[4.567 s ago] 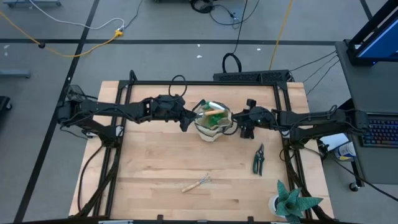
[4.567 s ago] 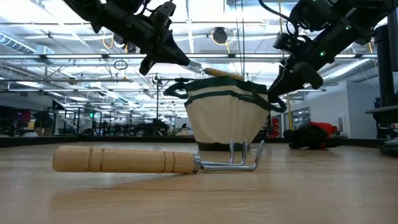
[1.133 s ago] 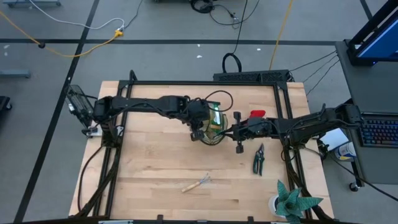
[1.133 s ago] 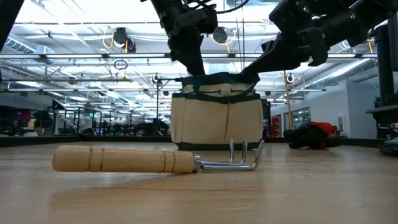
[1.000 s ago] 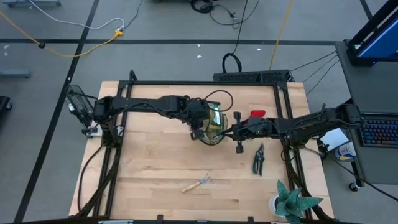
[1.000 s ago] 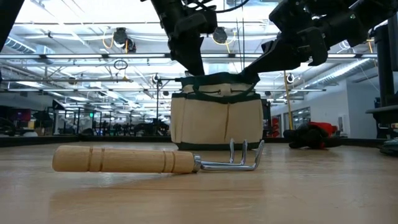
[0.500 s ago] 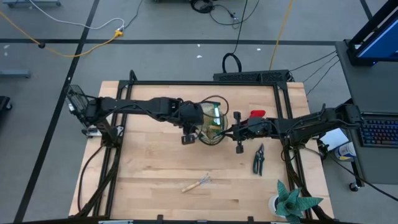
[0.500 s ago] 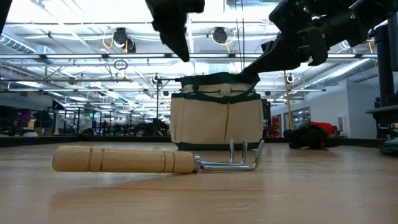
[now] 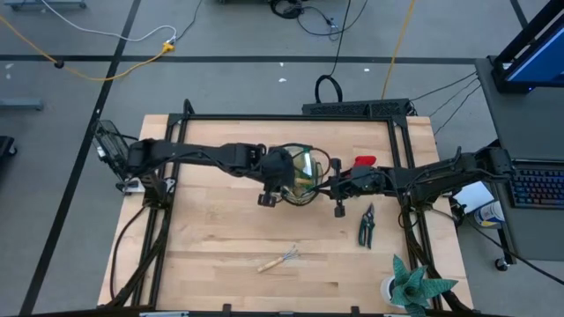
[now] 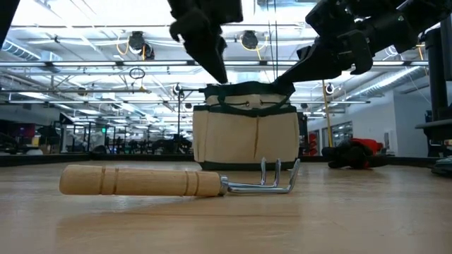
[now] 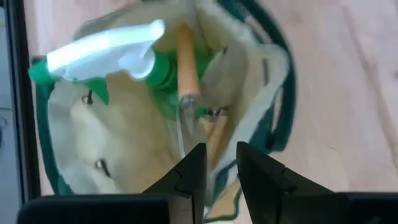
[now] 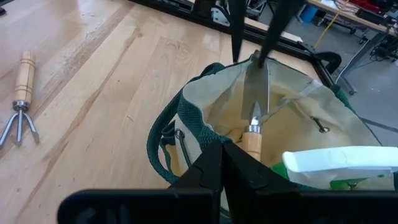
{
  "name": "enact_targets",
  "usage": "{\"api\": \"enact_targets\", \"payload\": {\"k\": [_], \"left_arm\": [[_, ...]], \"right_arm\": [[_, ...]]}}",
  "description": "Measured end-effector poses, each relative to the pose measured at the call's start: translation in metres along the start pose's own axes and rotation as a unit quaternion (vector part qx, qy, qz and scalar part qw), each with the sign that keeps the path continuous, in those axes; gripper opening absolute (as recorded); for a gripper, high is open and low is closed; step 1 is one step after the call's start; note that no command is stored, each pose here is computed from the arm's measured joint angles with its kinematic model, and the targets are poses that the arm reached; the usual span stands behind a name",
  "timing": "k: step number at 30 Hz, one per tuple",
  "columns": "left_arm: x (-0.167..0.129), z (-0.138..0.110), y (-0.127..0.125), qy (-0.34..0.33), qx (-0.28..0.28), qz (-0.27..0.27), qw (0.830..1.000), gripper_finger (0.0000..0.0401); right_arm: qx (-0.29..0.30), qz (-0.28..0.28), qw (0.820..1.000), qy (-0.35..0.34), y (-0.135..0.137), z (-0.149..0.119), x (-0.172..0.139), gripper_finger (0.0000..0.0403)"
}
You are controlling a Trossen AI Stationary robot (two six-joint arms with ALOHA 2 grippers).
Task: Pick & Place Garden tools in Gardening bag
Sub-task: Put the brown trowel into the brown gardening bag, then put the brown hand rake into the brown gardening bag
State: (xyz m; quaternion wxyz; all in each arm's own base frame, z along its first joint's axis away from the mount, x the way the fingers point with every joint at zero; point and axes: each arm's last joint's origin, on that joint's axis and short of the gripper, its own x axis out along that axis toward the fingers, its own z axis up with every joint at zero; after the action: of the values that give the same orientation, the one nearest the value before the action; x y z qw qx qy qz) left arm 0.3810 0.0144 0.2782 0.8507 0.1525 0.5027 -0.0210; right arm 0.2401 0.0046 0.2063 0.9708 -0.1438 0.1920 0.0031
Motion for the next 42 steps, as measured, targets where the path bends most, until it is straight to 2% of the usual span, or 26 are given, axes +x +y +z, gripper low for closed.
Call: {"api": "enact_targets", "payload": {"k": [4, 8, 21, 29, 32, 35, 38, 40, 42], "left_arm": [[0.003, -0.009, 0.006, 0.034, -0.006, -0.009, 0.999, 0.0093], [0.001, -0.009, 0.008, 0.032, -0.010, -0.007, 0.999, 0.0093], [-0.004, -0.015, -0.003, 0.065, 0.022, -0.042, 0.997, 0.0092], [0.003, -0.013, 0.000, 0.051, 0.102, -0.050, 0.992, 0.0091], [0.002, -0.016, -0.002, 0.067, 0.114, -0.059, 0.990, 0.0060], [-0.005, -0.023, -0.005, 0.117, 0.086, -0.038, 0.989, 0.0012], [-0.010, -0.023, -0.005, 0.115, 0.052, -0.022, 0.992, 0.0013], [-0.010, -0.023, -0.007, 0.106, 0.069, -0.048, 0.991, 0.0007], [-0.011, -0.023, -0.010, 0.108, 0.090, -0.051, 0.989, 0.0006]], "right_arm": [[0.000, 0.000, 1.000, 0.000, 0.000, 0.000, 0.000, 0.0000], [-0.001, 0.000, 1.000, 0.000, 0.000, 0.000, 0.000, 0.0000], [-0.001, 0.000, 1.000, 0.000, 0.000, 0.000, 0.000, 0.0000], [-0.001, 0.000, 1.000, 0.000, 0.000, 0.000, 0.000, 0.0000], [0.000, 0.000, 1.000, 0.001, 0.000, 0.000, 0.000, 0.0000], [0.000, 0.000, 1.000, 0.000, 0.000, 0.000, 0.000, 0.0000], [0.000, -0.001, 1.000, -0.001, 0.000, 0.000, 0.000, 0.0000], [-0.002, -0.002, 1.000, -0.004, 0.000, 0.001, 0.000, 0.0000], [-0.001, -0.002, 1.000, -0.007, 0.000, 0.001, 0.000, 0.0000]]}}
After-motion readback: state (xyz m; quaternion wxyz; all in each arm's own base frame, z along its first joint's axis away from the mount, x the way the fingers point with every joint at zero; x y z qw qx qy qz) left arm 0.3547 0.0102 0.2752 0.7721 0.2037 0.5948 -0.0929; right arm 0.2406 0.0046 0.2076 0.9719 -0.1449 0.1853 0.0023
